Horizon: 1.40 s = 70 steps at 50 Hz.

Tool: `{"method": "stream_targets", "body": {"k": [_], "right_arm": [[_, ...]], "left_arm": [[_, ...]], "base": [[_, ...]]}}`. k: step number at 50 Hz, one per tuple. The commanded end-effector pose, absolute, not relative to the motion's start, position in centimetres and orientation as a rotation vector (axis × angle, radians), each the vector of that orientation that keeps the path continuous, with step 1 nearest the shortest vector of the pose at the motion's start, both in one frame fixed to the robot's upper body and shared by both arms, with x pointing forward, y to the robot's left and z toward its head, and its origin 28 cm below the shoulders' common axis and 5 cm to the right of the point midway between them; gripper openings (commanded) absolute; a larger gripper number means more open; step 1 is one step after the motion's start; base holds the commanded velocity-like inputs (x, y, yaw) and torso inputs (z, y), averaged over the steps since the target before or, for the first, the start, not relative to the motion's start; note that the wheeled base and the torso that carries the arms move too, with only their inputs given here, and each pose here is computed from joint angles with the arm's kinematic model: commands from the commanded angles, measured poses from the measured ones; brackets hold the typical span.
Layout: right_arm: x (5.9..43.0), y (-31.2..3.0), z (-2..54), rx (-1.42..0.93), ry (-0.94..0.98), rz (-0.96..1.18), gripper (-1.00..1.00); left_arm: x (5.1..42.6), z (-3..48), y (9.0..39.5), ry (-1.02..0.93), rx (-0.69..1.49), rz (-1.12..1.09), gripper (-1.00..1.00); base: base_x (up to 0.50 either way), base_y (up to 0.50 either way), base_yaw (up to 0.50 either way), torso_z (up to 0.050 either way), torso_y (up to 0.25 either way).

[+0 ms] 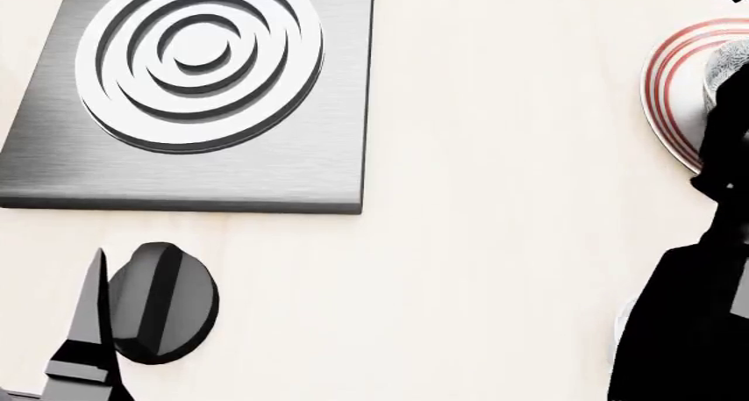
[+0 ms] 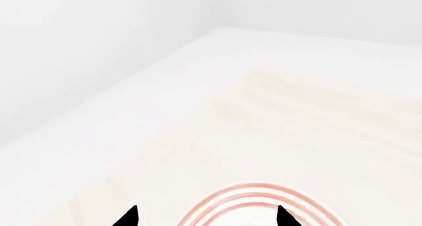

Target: Pick the akita bowl next to the ramekin and place it on the plate.

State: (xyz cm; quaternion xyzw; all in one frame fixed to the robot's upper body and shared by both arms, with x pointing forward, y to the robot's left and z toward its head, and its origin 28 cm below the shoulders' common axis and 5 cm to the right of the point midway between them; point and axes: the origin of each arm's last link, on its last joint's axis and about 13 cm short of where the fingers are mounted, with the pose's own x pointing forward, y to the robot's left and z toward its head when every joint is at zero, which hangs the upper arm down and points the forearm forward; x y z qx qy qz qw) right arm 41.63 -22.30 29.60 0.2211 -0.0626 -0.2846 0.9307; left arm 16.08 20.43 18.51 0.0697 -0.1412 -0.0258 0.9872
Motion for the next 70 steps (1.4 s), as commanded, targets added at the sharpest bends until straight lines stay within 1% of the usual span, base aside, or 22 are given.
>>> {"method": "stream_targets", "body": {"k": [1,3,7,14,21,22,24,26,27,31,47,53,62,70], "right_arm": [[39.5,-20.1,30.1,0.283,-0.239,-0.522,1.0],[39.0,-19.9,30.0,0.268,-0.25,-0.512,1.0],[37.8,-19.2,29.1,0.143,-0.291,-0.486,1.0],[36.5,-18.7,26.9,0.111,-0.316,-0.481,1.0],[35.6,-17.8,25.6,0.018,-0.364,-0.447,1.0],[35.3,-17.5,25.4,-0.029,-0.383,-0.437,1.0],[35.0,-17.1,24.9,-0.031,-0.386,-0.424,1.0],[34.7,-16.9,24.7,-0.077,-0.407,-0.413,1.0],[34.4,-16.7,24.3,-0.155,-0.446,-0.418,1.0],[33.6,-16.1,23.6,-0.211,-0.504,-0.401,1.0],[30.9,-14.3,20.3,-0.344,-0.624,-0.328,1.0],[29.9,-13.7,19.4,-0.346,-0.67,-0.314,1.0],[29.0,-12.7,18.7,-0.421,-0.74,-0.284,1.0],[28.2,-11.6,17.8,-0.382,-0.751,-0.259,1.0]], "left_arm": [[16.0,18.8,20.3,-0.302,0.118,-0.071,1.0],[16.0,18.8,20.3,-0.303,0.119,-0.072,1.0],[16.0,18.9,20.2,-0.303,0.117,-0.074,1.0],[16.0,18.9,20.2,-0.303,0.119,-0.076,1.0],[16.1,18.9,20.2,-0.302,0.118,-0.075,1.0],[16.1,18.9,20.2,-0.303,0.118,-0.074,1.0],[16.1,18.9,20.1,-0.303,0.12,-0.076,1.0],[16.0,18.9,20.1,-0.304,0.121,-0.077,1.0],[16.0,18.9,20.1,-0.305,0.121,-0.077,1.0],[16.0,18.9,20.2,-0.304,0.123,-0.074,1.0],[16.0,18.8,20.2,-0.301,0.12,-0.07,1.0],[16.0,18.7,20.2,-0.298,0.117,-0.071,1.0],[16.0,18.6,20.0,-0.296,0.119,-0.077,1.0],[16.0,18.5,20.1,-0.291,0.114,-0.08,1.0]], "base": [[0.0,0.0,0.0,0.0,0.0],[0.0,0.0,0.0,0.0,0.0],[0.0,0.0,0.0,0.0,0.0],[0.0,0.0,0.0,0.0,0.0],[0.0,0.0,0.0,0.0,0.0],[0.0,0.0,0.0,0.0,0.0],[0.0,0.0,0.0,0.0,0.0],[0.0,0.0,0.0,0.0,0.0],[0.0,0.0,0.0,0.0,0.0],[0.0,0.0,0.0,0.0,0.0],[0.0,0.0,0.0,0.0,0.0],[0.0,0.0,0.0,0.0,0.0],[0.0,0.0,0.0,0.0,0.0],[0.0,0.0,0.0,0.0,0.0]]}}
